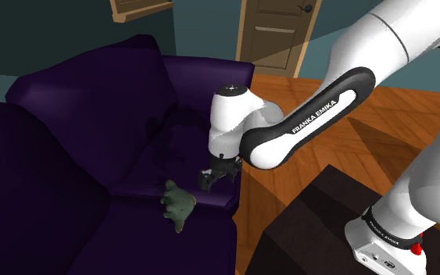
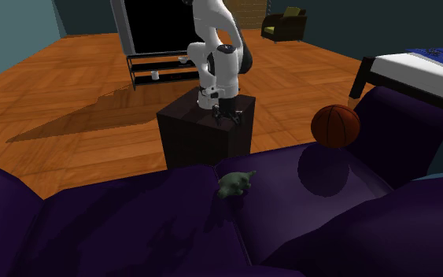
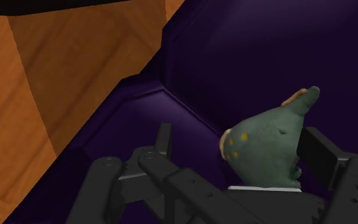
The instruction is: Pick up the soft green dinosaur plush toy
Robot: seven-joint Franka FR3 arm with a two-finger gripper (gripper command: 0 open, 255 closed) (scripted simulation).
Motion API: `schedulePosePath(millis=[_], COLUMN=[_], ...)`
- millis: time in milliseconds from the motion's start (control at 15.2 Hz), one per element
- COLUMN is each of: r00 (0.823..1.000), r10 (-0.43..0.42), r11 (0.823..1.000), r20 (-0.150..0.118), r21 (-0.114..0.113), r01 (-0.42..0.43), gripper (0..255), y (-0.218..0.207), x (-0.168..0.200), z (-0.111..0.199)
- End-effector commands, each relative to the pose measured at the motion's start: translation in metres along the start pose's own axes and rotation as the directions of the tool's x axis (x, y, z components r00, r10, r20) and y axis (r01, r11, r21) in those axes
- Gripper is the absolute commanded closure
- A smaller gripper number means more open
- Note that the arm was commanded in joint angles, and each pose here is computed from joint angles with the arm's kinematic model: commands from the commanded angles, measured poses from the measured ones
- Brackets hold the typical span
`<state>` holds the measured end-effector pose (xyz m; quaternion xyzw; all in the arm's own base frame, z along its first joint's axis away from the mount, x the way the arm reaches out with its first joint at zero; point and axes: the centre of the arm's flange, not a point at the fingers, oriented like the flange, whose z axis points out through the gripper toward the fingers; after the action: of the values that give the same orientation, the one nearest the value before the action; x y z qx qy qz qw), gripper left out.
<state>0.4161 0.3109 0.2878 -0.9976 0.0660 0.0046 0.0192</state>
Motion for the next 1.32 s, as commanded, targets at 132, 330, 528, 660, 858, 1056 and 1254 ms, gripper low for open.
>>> schedulePosePath(millis=[132, 330, 528, 660, 858, 1056, 1254], r00=[1.0, 0.999, 0.997, 0.996, 0.994, 0.994, 0.994], r10=[0.029, 0.049, 0.07, 0.083, 0.103, 0.108, 0.108], r11=[1.0, 0.999, 0.998, 0.997, 0.995, 0.994, 0.994], r20=[0.008, 0.014, 0.02, 0.024, 0.031, 0.032, 0.032], r21=[0.002, 0.003, 0.003, 0.004, 0.004, 0.004, 0.004], r01=[-0.029, -0.049, -0.07, -0.083, -0.104, -0.108, -0.108], gripper=[0, 0, 0, 0, 0, 0, 0], y=[-0.033, -0.058, -0.083, -0.099, -0.124, -0.129, -0.129], x=[0.01, 0.018, 0.027, 0.033, 0.043, 0.045, 0.045], z=[0.04, 0.069, 0.099, 0.118, 0.148, 0.165, 0.181])
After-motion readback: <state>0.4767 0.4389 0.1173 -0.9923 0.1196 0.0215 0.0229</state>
